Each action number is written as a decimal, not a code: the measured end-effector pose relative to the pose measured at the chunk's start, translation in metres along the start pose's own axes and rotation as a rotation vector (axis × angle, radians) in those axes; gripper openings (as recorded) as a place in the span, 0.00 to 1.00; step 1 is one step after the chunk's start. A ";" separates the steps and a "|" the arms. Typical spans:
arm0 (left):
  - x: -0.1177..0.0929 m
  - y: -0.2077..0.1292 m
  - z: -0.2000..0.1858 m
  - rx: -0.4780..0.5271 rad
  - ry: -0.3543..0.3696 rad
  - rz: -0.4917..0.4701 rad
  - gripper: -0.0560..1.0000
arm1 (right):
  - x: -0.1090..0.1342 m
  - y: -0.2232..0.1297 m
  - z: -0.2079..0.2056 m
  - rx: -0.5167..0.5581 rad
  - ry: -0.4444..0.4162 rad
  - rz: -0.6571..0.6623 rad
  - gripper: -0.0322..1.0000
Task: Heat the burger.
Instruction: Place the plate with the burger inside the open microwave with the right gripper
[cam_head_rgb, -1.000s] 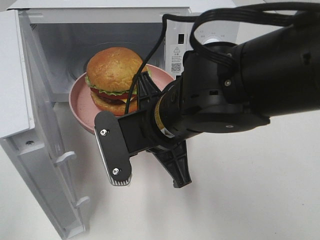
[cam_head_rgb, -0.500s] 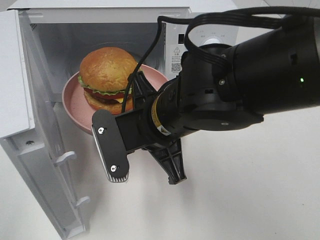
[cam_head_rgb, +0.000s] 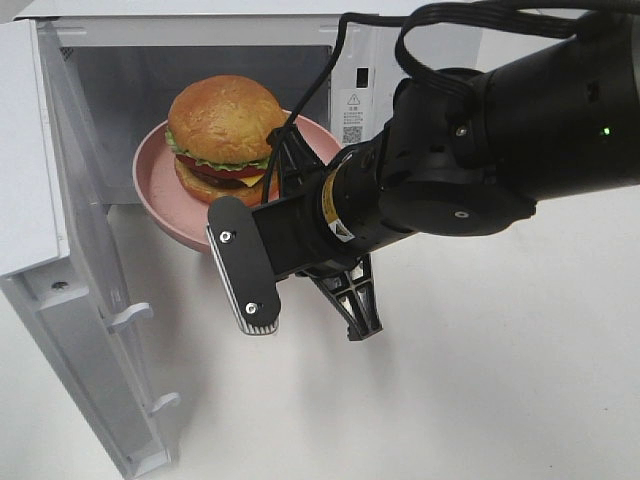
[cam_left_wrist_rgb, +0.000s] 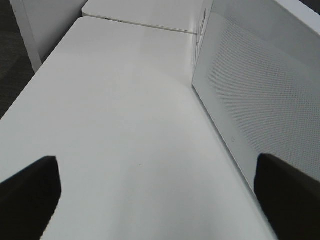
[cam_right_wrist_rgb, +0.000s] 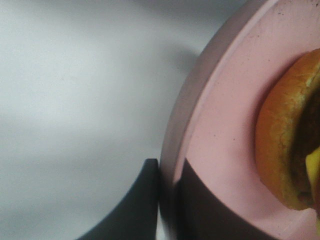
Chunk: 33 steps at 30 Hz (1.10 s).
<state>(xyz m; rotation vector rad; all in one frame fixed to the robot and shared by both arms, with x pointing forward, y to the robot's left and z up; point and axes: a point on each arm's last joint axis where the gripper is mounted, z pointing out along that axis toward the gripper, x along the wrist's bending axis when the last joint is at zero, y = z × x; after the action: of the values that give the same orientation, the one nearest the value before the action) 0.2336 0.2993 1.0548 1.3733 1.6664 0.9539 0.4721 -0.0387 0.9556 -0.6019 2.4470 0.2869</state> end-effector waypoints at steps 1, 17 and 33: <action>0.000 0.000 0.000 0.000 0.000 0.000 0.97 | -0.001 -0.003 0.001 -0.002 0.005 -0.009 0.09; 0.000 0.000 0.000 0.000 0.000 0.000 0.97 | -0.009 -0.006 0.020 -0.033 0.085 -0.033 0.09; 0.000 0.000 0.000 0.000 0.000 0.000 0.97 | -0.038 -0.006 0.054 0.000 0.151 -0.002 0.09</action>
<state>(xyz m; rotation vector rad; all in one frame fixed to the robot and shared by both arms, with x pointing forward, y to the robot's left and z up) 0.2336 0.2993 1.0548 1.3733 1.6664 0.9539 0.5293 -0.0130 0.9351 -0.6467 2.5903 0.2489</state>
